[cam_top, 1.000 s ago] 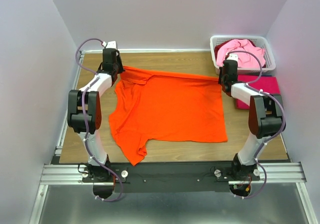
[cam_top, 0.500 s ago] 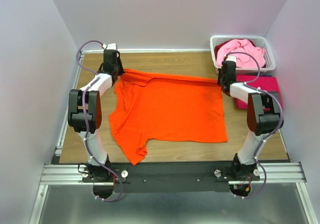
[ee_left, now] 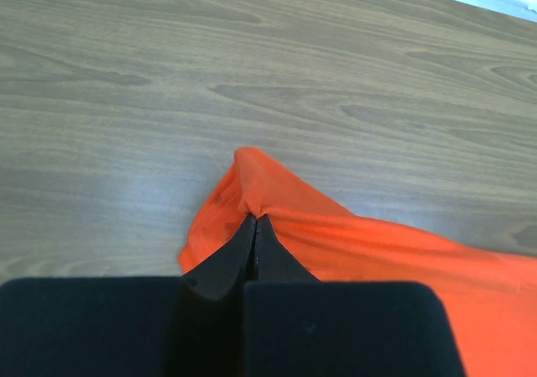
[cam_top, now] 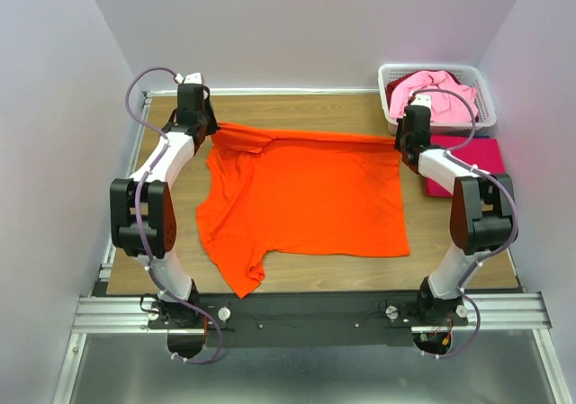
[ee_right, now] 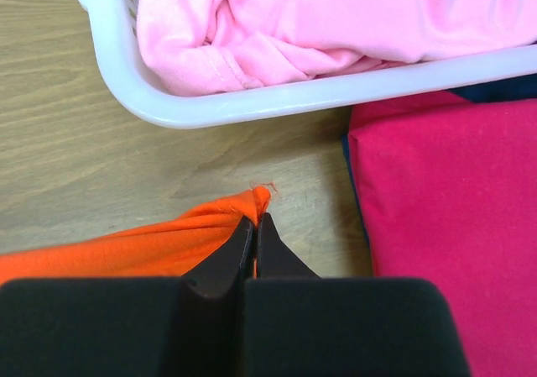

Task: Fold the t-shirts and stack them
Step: Fold the tshirt

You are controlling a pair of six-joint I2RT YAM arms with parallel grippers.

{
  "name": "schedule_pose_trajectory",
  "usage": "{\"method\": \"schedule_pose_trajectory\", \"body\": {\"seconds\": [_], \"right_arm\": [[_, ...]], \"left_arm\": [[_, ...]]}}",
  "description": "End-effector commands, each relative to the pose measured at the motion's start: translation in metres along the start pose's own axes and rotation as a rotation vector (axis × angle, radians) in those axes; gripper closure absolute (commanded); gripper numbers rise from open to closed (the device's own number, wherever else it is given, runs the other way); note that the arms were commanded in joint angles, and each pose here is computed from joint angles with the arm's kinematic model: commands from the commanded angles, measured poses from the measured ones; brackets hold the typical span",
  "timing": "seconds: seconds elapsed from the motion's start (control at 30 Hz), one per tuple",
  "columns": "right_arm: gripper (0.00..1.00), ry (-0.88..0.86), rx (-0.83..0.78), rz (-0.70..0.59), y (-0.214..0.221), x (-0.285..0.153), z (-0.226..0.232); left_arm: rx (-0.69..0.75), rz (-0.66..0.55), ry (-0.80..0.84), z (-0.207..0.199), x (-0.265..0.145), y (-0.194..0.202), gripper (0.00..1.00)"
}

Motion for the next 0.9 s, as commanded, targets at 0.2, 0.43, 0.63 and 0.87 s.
{"method": "schedule_pose_trajectory", "body": {"seconds": [0.2, 0.43, 0.63, 0.87], "right_arm": [[0.96, 0.065, 0.015, 0.044, 0.009, -0.019, -0.023], [0.96, 0.051, 0.037, 0.106, 0.024, -0.023, -0.021], [0.96, 0.06, 0.056, 0.138, 0.026, -0.028, -0.022], [0.96, 0.079, 0.068, 0.153, 0.028, -0.035, -0.025]], "left_arm": [[-0.001, 0.101, -0.034, 0.009, -0.027, 0.02, 1.0], [-0.015, 0.18, -0.004, 0.005, -0.025, 0.044, 1.0], [-0.009, 0.211, 0.005, 0.004, -0.035, 0.044, 1.0], [-0.002, 0.263, 0.005, 0.007, -0.046, 0.06, 1.0]]}}
Point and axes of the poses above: each gripper's point midway between its finger pads, its own x axis out along the fingers, its own z axis along the line the jaws close on, y = z × x, the point moved 2 cm from there along -x, back along the fingers, and after that the axes turned 4 degrees about x, right-handed, at the moved point
